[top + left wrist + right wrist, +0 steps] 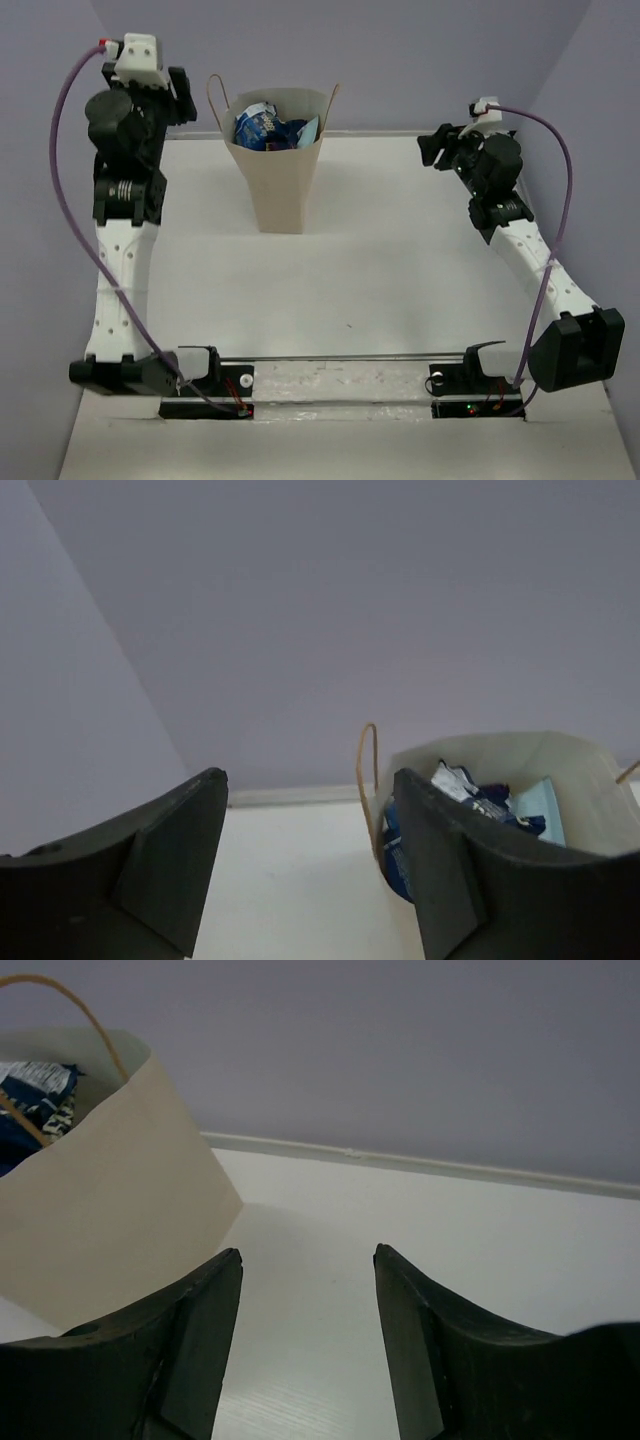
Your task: Take the snacks out of the paper bag
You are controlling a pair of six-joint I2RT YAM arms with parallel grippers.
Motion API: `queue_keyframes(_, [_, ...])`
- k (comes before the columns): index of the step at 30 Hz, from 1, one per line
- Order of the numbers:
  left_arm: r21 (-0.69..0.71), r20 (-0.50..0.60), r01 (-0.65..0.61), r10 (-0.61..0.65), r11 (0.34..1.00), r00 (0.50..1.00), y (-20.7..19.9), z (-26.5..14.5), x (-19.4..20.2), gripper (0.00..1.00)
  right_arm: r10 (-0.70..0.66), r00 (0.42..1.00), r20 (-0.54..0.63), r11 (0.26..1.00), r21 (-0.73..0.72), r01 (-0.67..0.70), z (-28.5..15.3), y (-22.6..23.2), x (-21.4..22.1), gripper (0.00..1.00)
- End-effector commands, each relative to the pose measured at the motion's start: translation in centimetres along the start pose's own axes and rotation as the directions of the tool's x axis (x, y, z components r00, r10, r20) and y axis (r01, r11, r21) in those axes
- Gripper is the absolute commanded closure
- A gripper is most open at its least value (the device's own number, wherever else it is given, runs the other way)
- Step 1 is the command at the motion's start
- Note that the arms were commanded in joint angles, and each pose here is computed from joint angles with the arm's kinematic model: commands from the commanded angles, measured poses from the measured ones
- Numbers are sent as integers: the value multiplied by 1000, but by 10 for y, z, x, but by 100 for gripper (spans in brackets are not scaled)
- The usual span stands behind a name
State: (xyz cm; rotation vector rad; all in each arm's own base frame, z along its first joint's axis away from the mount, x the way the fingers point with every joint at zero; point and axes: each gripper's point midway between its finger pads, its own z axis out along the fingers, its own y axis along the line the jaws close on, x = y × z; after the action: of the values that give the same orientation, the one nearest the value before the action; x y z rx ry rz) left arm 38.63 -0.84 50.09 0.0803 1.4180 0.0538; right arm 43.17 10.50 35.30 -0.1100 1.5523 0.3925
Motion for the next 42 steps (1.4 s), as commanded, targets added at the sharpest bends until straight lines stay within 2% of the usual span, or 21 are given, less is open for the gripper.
queue_keyframes(1, [43,-480,122,-87,992,873,-24,43,108,18,-41,997,-64,999,-15,40,5,27,6,37])
queue_keyframes(2, [41,-450,123,-92,992,888,-22,54,84,16,-23,997,-68,999,-26,21,6,32,8,36])
queue_keyframes(3, [42,-509,125,-87,991,856,-24,69,110,11,-14,997,-78,999,-40,10,6,38,12,36])
queue_keyframes(4, [42,-524,127,-87,991,847,-26,71,113,7,-4,997,-82,999,-45,1,7,39,14,36])
queue_keyframes(6, [69,-514,132,-78,989,854,-30,78,117,1,14,996,-87,998,-55,-19,7,42,15,36])
queue_keyframes(9, [125,-464,131,-59,983,884,-38,85,109,1,27,996,-90,998,-51,-31,7,42,17,35])
queue_keyframes(13, [105,-464,119,-57,987,884,-36,85,127,1,39,994,-99,998,-54,-45,6,43,21,35])
queue_keyframes(20, [65,-561,125,-67,990,825,-40,103,183,8,85,988,-126,994,-61,-94,11,48,31,35])
queue_keyframes(22, [74,-585,133,-65,988,808,-44,104,196,16,87,988,-127,993,-66,-96,16,49,30,36])
queue_keyframes(23, [76,-593,136,-65,988,803,-44,104,202,23,82,989,-127,993,-77,-93,17,55,29,36])
queue_keyframes(27, [99,-585,164,-76,982,807,-52,109,204,39,30,994,-103,994,-102,-41,28,72,12,36])
queue_keyframes(29, [124,-580,196,-89,973,810,-59,108,200,52,0,997,-78,989,-144,-11,33,94,-5,36])
queue_keyframes(30, [141,-570,220,-103,965,815,-64,106,194,64,-8,999,-45,984,-180,-1,33,112,-23,36])
queue_keyframes(32, [165,-572,241,-106,956,813,-70,101,193,78,-43,999,-14,972,-233,39,36,134,-35,37])
queue_keyframes(33, [185,-571,262,-113,947,813,-75,98,190,92,-51,999,3,963,-265,50,37,147,-43,37])
queue_keyframes(34, [202,-558,267,-114,942,822,-77,94,182,97,-56,998,19,947,-314,59,34,170,-50,37])
queue_keyframes(36, [231,-564,290,-115,929,818,-84,84,179,100,-47,996,77,918,-389,73,40,203,-79,38])
queue_keyframes(38, [242,-592,306,-110,921,799,-90,72,188,100,-39,997,72,886,-459,68,40,241,-85,38])
queue_keyframes(39, [232,-609,338,-136,912,782,-94,67,190,100,-24,990,138,871,-483,88,35,258,-118,38])
queue_keyframes(40, [241,-608,351,-141,905,782,-96,60,184,100,-47,994,96,863,-498,89,50,271,-97,38])
queue_keyframes(42, [215,-648,384,-163,898,744,-99,46,195,100,-59,993,106,837,-536,107,52,303,-97,38])
